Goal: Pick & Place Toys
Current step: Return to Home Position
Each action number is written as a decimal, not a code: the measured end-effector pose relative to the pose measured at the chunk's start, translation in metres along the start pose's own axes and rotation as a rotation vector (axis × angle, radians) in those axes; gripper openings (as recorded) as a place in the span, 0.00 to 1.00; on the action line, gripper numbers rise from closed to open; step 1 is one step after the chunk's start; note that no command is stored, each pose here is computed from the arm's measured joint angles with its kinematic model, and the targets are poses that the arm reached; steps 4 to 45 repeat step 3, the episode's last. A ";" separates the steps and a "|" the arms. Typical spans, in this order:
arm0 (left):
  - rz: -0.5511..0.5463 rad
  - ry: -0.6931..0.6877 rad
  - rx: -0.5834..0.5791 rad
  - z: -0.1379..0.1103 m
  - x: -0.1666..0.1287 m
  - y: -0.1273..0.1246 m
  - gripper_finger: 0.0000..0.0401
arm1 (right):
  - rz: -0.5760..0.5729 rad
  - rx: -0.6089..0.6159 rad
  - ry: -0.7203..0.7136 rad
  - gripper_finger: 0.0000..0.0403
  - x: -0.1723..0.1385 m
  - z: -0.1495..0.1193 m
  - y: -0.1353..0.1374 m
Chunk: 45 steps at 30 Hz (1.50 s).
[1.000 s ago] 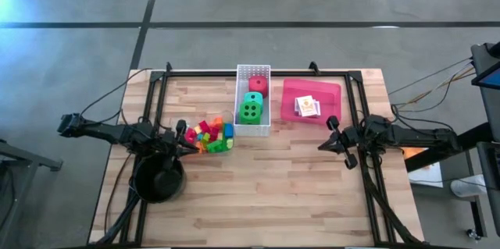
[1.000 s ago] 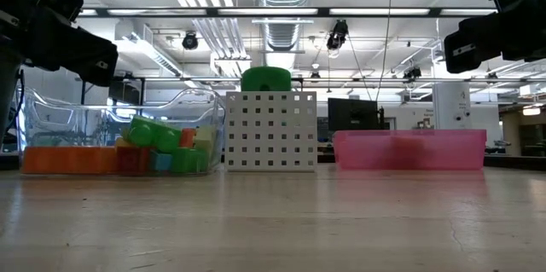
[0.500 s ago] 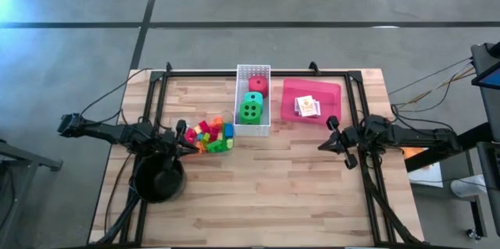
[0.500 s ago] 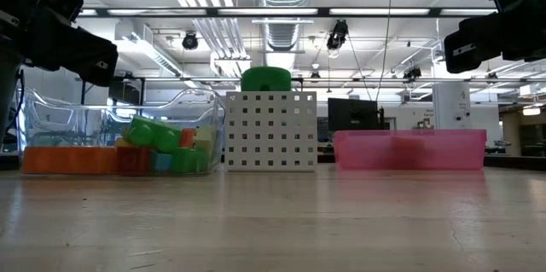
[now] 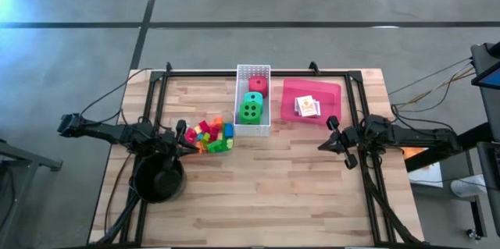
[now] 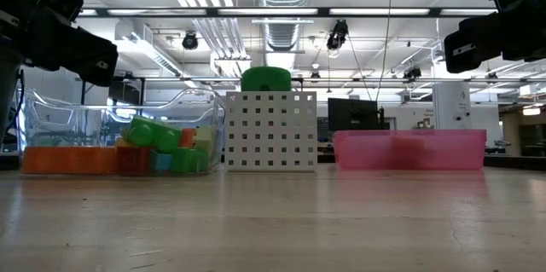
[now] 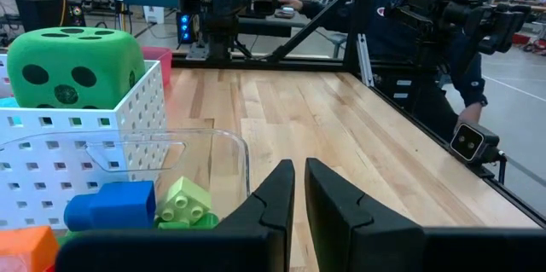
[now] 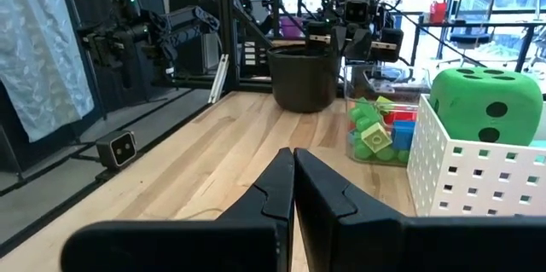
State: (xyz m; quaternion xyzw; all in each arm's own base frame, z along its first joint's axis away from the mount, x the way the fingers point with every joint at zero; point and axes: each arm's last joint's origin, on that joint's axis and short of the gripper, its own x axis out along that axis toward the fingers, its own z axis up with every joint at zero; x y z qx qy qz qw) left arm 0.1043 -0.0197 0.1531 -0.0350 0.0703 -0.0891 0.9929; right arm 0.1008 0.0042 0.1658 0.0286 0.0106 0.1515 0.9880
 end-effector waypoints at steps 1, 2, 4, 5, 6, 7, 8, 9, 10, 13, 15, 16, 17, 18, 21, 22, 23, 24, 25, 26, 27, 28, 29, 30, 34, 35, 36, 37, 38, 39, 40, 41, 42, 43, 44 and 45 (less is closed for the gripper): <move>0.000 0.000 0.000 0.000 0.000 0.000 0.09 | 0.000 -0.004 0.000 0.02 0.000 0.000 0.000; 0.000 0.000 0.000 0.000 0.000 0.000 0.09 | 0.000 -0.009 0.000 0.02 0.000 0.000 0.000; 0.000 0.000 0.000 0.000 0.000 0.000 0.09 | 0.000 -0.010 0.000 0.02 0.000 0.000 0.000; 0.000 0.000 0.000 0.000 0.000 0.000 0.09 | 0.000 -0.010 0.000 0.02 0.000 0.000 0.000; 0.000 0.000 0.000 0.000 0.000 0.000 0.09 | 0.000 -0.010 0.000 0.02 0.000 0.000 0.000; 0.000 0.000 0.000 0.000 0.000 0.000 0.09 | 0.000 -0.010 0.000 0.02 0.000 0.000 0.000; 0.000 0.000 0.000 0.000 0.000 0.000 0.09 | 0.000 -0.010 0.000 0.02 0.000 0.000 0.000; 0.000 0.000 0.000 0.000 0.000 0.000 0.09 | 0.000 -0.010 0.000 0.02 0.000 0.000 0.000; 0.000 0.000 0.000 0.000 0.000 0.000 0.09 | 0.000 -0.010 0.000 0.02 0.000 0.000 0.000; 0.000 0.000 0.000 0.000 0.000 0.000 0.09 | 0.000 -0.010 0.000 0.02 0.000 0.000 0.000; 0.000 0.000 0.000 0.000 0.000 0.000 0.09 | 0.000 -0.010 0.000 0.02 0.000 0.000 0.000; 0.000 0.000 0.000 0.000 0.000 0.000 0.09 | 0.000 -0.010 0.000 0.02 0.000 0.000 0.000; 0.000 0.000 0.000 0.000 0.000 0.000 0.09 | 0.000 -0.010 0.000 0.02 0.000 0.000 0.000; 0.000 0.000 0.000 0.000 0.000 0.000 0.09 | 0.000 -0.010 0.000 0.02 0.000 0.000 0.000; 0.000 0.000 0.000 0.000 0.000 0.000 0.09 | 0.000 -0.010 0.000 0.02 0.000 0.000 0.000; 0.000 0.000 0.000 0.000 0.000 0.000 0.09 | 0.000 -0.010 0.000 0.02 0.000 0.000 0.000; 0.000 0.000 0.000 0.000 0.000 0.000 0.09 | 0.000 -0.010 0.000 0.02 0.000 0.000 0.000; 0.000 0.000 0.000 0.000 0.000 0.000 0.09 | 0.000 -0.010 0.000 0.02 0.000 0.000 0.000; 0.000 0.000 0.000 0.000 0.000 0.000 0.09 | 0.000 -0.010 0.000 0.02 0.000 0.000 0.000; 0.000 0.000 0.000 0.000 0.000 0.000 0.09 | 0.000 -0.010 0.000 0.02 0.000 0.000 0.000; 0.000 0.000 0.000 0.000 0.000 0.000 0.09 | 0.000 -0.010 0.000 0.02 0.000 0.000 0.000; 0.000 0.000 0.000 0.000 0.000 0.000 0.09 | 0.000 -0.010 0.000 0.02 0.000 0.000 0.000; 0.000 0.000 0.000 0.000 0.000 0.000 0.09 | 0.000 -0.010 0.000 0.02 0.000 0.000 0.000; 0.000 0.000 0.000 0.000 0.000 0.000 0.09 | 0.000 -0.010 0.000 0.02 0.000 0.000 0.000; 0.000 0.000 0.000 0.000 0.000 0.000 0.09 | 0.000 -0.010 0.000 0.02 0.000 0.000 0.000; 0.000 0.000 0.000 0.000 0.000 0.000 0.09 | 0.000 -0.010 0.000 0.02 0.000 0.000 0.000; 0.000 0.000 0.000 0.000 0.000 0.000 0.09 | 0.000 -0.010 0.000 0.02 0.000 0.000 0.000; 0.000 0.000 0.000 0.000 0.000 0.000 0.09 | 0.000 -0.010 0.000 0.02 0.000 0.000 0.000; 0.000 0.000 0.000 0.000 0.000 0.000 0.09 | 0.000 -0.010 0.000 0.02 0.000 0.000 0.000; 0.000 0.000 0.000 0.000 0.000 0.000 0.09 | 0.000 -0.010 0.000 0.02 0.000 0.000 0.000; 0.000 0.000 0.000 0.000 0.000 0.000 0.09 | 0.000 -0.010 0.000 0.02 0.000 0.000 0.000; 0.000 0.000 0.000 0.000 0.000 0.000 0.09 | 0.000 -0.010 0.000 0.02 0.000 0.000 0.000; 0.000 0.000 0.000 0.000 0.000 0.000 0.09 | 0.000 -0.010 0.000 0.02 0.000 0.000 0.000; 0.000 0.000 0.000 0.000 0.000 0.000 0.09 | 0.000 -0.010 0.000 0.02 0.000 0.000 0.000; 0.000 0.000 0.000 0.000 0.000 0.000 0.09 | 0.000 -0.010 0.000 0.02 0.000 0.000 0.000; 0.000 0.000 0.000 0.000 0.000 0.000 0.09 | 0.000 -0.010 0.000 0.02 0.000 0.000 0.000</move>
